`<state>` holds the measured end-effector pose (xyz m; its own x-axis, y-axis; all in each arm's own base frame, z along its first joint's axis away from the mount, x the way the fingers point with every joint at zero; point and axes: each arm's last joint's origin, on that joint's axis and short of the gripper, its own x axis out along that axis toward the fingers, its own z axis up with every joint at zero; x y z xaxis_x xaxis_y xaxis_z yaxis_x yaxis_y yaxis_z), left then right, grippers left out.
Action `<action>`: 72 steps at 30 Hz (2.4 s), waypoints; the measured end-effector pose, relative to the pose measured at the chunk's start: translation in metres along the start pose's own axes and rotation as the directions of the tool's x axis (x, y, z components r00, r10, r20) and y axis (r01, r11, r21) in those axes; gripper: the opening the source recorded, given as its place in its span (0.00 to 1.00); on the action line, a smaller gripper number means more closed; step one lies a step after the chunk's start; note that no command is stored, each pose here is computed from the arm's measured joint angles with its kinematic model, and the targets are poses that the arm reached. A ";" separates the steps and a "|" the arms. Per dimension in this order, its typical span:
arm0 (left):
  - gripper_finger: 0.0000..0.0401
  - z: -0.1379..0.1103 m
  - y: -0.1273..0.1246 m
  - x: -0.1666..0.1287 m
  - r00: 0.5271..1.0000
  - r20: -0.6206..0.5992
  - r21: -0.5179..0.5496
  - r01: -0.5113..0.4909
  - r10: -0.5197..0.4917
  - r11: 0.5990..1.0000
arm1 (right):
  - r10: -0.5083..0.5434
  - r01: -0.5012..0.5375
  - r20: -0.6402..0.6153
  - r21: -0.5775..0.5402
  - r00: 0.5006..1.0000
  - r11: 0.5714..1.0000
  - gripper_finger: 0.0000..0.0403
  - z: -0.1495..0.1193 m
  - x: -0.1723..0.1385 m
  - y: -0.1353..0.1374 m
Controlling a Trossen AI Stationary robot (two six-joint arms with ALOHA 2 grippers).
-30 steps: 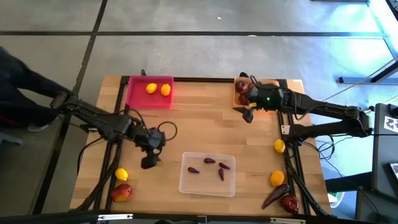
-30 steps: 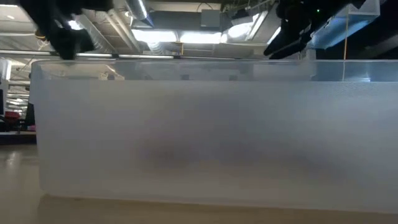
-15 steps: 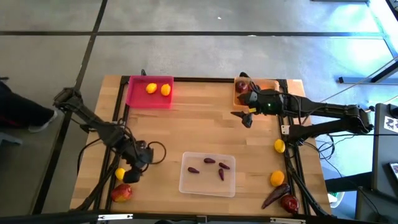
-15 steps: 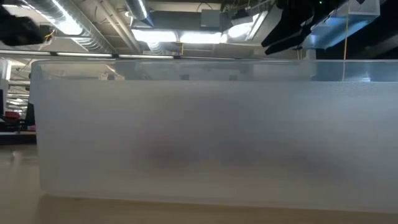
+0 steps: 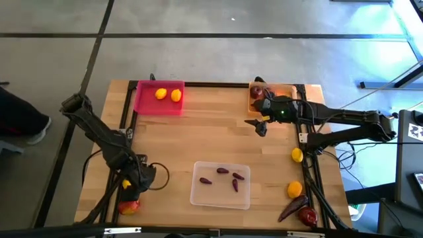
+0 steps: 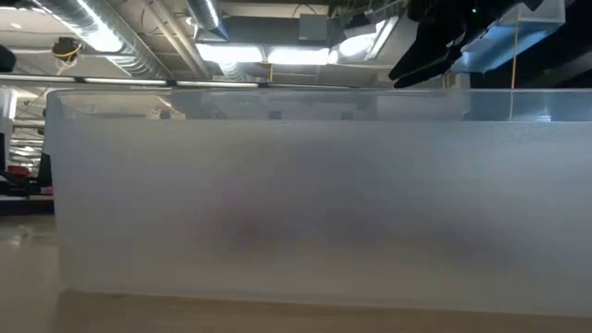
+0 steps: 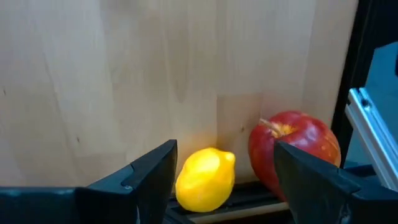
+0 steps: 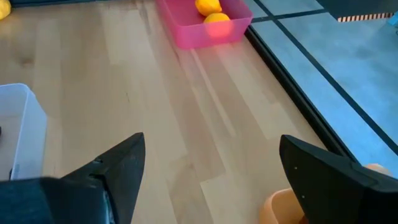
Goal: Sort produce into baskets
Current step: Put the lemon into the red bin
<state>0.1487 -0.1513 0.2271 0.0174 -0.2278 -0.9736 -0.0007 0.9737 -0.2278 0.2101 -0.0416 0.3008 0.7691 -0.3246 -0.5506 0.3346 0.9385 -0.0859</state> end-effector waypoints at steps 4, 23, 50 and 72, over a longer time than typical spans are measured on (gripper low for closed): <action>0.64 -0.003 -0.006 0.005 0.999 -0.039 -0.001 0.006 -0.006 1.000 | 0.000 0.000 -0.010 -0.002 1.000 1.000 0.82 -0.001 0.003 0.001; 0.64 -0.018 -0.018 0.037 0.959 -0.241 0.162 -0.108 0.145 0.981 | 0.015 -0.015 -0.007 0.003 1.000 1.000 0.82 0.000 0.004 0.001; 0.59 -0.016 -0.030 0.088 0.894 -0.367 0.304 -0.148 0.259 0.941 | 0.052 -0.052 -0.019 0.002 0.998 0.999 0.82 0.000 0.008 0.003; 0.45 0.006 -0.004 0.033 0.980 -0.116 0.042 -0.158 0.162 0.987 | 0.053 -0.053 -0.017 -0.005 0.998 0.999 0.82 0.000 0.008 0.003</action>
<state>0.1554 -0.1626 0.1958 -0.0994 -0.0665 -0.9928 0.0381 0.9968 -0.0705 0.2169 -0.0412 0.2961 0.7760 -0.2727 -0.5688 0.2907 0.9548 -0.0612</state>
